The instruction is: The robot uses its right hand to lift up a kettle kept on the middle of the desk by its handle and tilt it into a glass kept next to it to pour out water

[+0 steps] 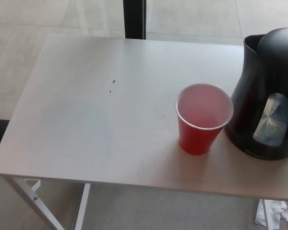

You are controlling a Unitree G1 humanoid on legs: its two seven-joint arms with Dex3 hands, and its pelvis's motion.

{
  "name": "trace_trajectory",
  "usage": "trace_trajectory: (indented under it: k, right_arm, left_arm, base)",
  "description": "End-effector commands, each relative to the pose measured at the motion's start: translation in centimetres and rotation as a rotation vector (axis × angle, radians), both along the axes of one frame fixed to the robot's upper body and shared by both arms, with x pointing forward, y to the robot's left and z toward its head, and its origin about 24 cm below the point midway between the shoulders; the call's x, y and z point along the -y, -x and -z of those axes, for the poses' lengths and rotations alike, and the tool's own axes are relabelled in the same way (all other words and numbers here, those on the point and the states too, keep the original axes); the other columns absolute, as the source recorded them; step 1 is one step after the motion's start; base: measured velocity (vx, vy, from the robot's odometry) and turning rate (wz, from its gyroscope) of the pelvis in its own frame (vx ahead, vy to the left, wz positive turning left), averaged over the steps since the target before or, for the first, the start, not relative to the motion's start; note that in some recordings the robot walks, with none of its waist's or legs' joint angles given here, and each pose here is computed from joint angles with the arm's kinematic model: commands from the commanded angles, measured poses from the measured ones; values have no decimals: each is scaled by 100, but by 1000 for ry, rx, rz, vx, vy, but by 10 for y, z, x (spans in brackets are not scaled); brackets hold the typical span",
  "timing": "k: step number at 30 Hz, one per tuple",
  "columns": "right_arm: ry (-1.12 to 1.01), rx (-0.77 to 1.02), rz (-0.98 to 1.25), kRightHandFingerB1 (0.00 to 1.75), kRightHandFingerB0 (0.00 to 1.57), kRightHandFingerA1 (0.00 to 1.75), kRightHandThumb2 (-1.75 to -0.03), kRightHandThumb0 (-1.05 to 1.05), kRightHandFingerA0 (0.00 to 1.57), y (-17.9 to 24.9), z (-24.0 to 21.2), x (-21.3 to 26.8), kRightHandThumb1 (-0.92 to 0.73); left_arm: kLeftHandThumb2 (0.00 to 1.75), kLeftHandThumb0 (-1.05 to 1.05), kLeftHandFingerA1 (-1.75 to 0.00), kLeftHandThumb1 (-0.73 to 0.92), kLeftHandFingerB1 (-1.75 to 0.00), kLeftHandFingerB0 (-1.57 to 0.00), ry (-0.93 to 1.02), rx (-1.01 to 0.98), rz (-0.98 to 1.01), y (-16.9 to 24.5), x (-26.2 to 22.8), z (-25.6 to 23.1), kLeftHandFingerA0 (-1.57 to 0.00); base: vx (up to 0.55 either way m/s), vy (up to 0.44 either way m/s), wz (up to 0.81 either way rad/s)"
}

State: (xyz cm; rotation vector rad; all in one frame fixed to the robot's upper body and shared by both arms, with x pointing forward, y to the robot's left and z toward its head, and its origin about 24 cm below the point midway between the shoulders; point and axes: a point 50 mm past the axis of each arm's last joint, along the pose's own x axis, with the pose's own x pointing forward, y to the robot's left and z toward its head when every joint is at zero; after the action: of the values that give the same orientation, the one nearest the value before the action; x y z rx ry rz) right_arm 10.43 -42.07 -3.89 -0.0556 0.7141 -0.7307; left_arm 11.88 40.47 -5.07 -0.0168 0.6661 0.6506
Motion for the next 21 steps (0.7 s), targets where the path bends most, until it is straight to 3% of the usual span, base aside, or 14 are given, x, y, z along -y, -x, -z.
trace_trajectory:
  k: [1,3,4,6,11,13,14,15,16,18,19,21]
  right_arm:
    - [-90,687,382,65,29,64,-83,-80,47,8,-72,57,-44]
    - [-88,688,388,65,26,64,-84,-83,46,7,-74,58,-46]
    - [-84,690,385,65,24,60,-57,-74,45,7,-76,59,-55]
    - [-70,690,378,64,19,60,-58,-71,37,7,-78,61,-60]
    - [-81,714,401,63,18,58,-58,-70,37,5,-85,65,-60]
    - [-77,748,434,69,21,63,-59,-72,40,-3,-94,69,-61]
    - [-78,778,420,68,20,59,-58,-76,36,-10,-104,71,-60]
    - [-84,798,420,64,24,62,-86,-74,32,-13,-108,72,-45]
    - [-89,832,411,60,28,58,-59,-74,34,-19,-115,73,-58]
    - [-85,846,396,60,28,58,-59,-74,34,-23,-120,73,-58]
    - [-71,870,333,58,32,60,-59,-74,43,-34,-133,73,-60]
    - [-52,890,240,60,31,62,-57,-77,47,-46,-146,70,-59]
  left_arm:
    - [76,-105,-60,60,-82,-59,267,612,-368,3,-47,-49,-64]
    - [77,-105,-59,60,-82,-59,274,621,-375,4,-48,-49,-66]
    - [77,-105,-60,61,-82,-60,274,621,-379,5,-48,-49,-67]
    - [78,-105,-61,60,-83,-61,286,629,-383,5,-48,-49,-68]
    - [77,-105,-61,60,-84,-57,294,645,-386,3,-49,-51,-62]
    - [76,-105,-61,59,-81,-67,297,663,-408,3,-52,-54,-64]
    - [77,-105,-59,62,-81,-60,281,654,-397,3,-52,-55,-67]
    - [78,-105,-60,62,-81,-61,284,656,-397,2,-52,-55,-69]
    - [77,-105,-60,61,-82,-60,288,662,-396,1,-53,-56,-70]
    - [77,-105,-60,61,-82,-60,287,666,-392,0,-53,-57,-70]
    - [77,-105,-60,61,-81,-61,288,672,-387,-1,-52,-58,-68]
    - [76,-105,-60,60,-79,-63,297,680,-395,-1,-53,-58,-68]
  base:
    - [0,0,0]
    - [0,0,0]
    - [0,0,0]
    - [0,0,0]
    - [0,0,0]
    - [0,0,0]
    - [0,0,0]
    - [0,0,0]
    - [0,0,0]
    - [0,0,0]
    - [0,0,0]
    - [0,0,0]
